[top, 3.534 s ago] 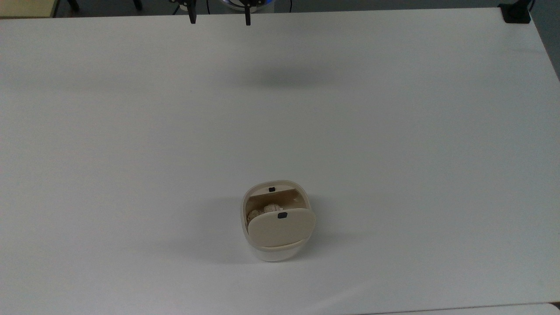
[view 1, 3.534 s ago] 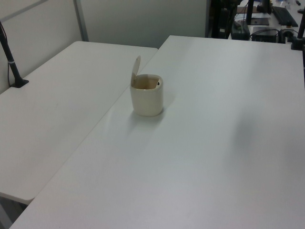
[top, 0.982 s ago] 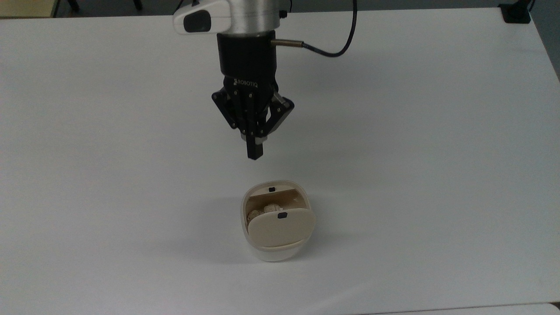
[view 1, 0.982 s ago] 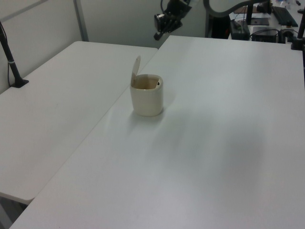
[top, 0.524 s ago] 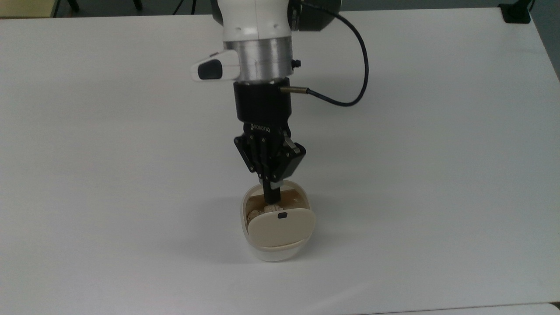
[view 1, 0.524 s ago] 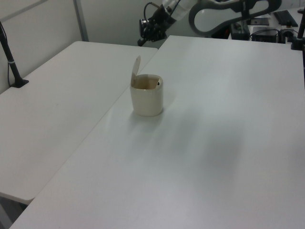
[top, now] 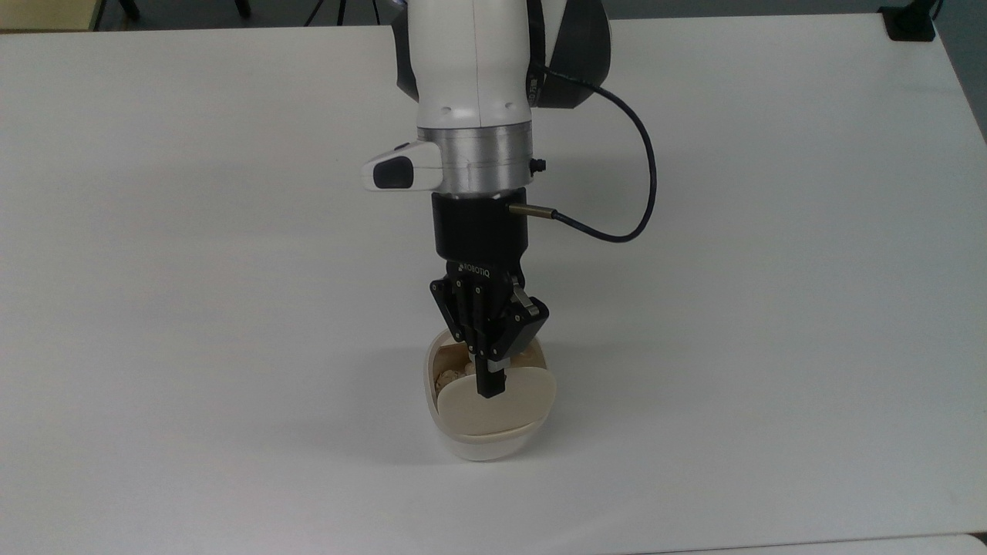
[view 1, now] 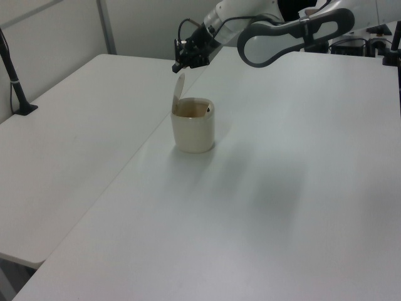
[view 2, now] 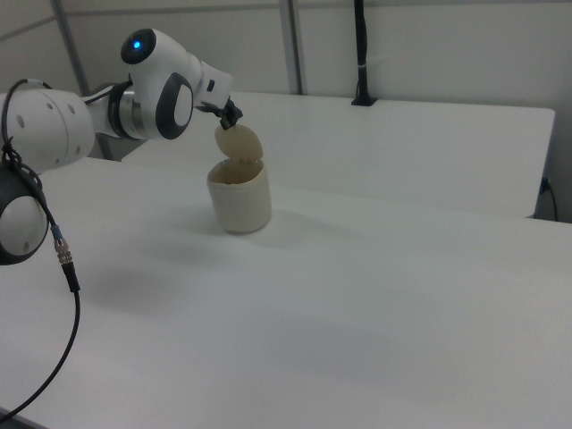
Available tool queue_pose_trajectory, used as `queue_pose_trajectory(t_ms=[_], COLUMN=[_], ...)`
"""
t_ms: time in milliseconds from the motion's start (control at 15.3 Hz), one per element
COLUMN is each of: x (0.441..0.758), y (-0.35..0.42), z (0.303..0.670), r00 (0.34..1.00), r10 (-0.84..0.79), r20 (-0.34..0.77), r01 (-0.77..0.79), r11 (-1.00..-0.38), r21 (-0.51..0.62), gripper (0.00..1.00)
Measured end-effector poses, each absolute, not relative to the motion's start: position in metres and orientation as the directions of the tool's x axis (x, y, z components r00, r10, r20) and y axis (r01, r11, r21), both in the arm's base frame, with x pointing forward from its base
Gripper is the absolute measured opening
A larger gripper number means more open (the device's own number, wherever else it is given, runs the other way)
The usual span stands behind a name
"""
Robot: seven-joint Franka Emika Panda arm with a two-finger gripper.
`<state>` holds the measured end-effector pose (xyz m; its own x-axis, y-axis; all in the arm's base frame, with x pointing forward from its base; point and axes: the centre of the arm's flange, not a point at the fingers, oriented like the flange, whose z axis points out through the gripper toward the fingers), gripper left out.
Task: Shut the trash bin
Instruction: 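Push the raised lid down with the gripper fingertips onto the bin rim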
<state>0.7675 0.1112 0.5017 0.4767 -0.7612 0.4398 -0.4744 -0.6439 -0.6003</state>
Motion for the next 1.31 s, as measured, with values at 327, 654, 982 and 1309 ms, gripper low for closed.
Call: queue_pose_trajectory(t_ms=[327, 654, 982, 1309], x=[0.769, 0.765, 0.744, 0.734], y=[0.116, 0.107, 0.102, 0.101], z=[0.489, 0.490, 0.490, 0.469], r00=[0.494, 0.504, 0.564, 0.619], r10=[-0.733, -0.703, -0.632, -0.576], r20=[0.467, 0.501, 0.531, 0.533], r01=[-0.471, -0.464, -0.433, -0.415], r11=[-0.677, -0.710, -0.774, -0.817], r21=[-0.565, -0.530, -0.461, -0.401], gripper=[0.01, 0.01, 0.01, 0.01])
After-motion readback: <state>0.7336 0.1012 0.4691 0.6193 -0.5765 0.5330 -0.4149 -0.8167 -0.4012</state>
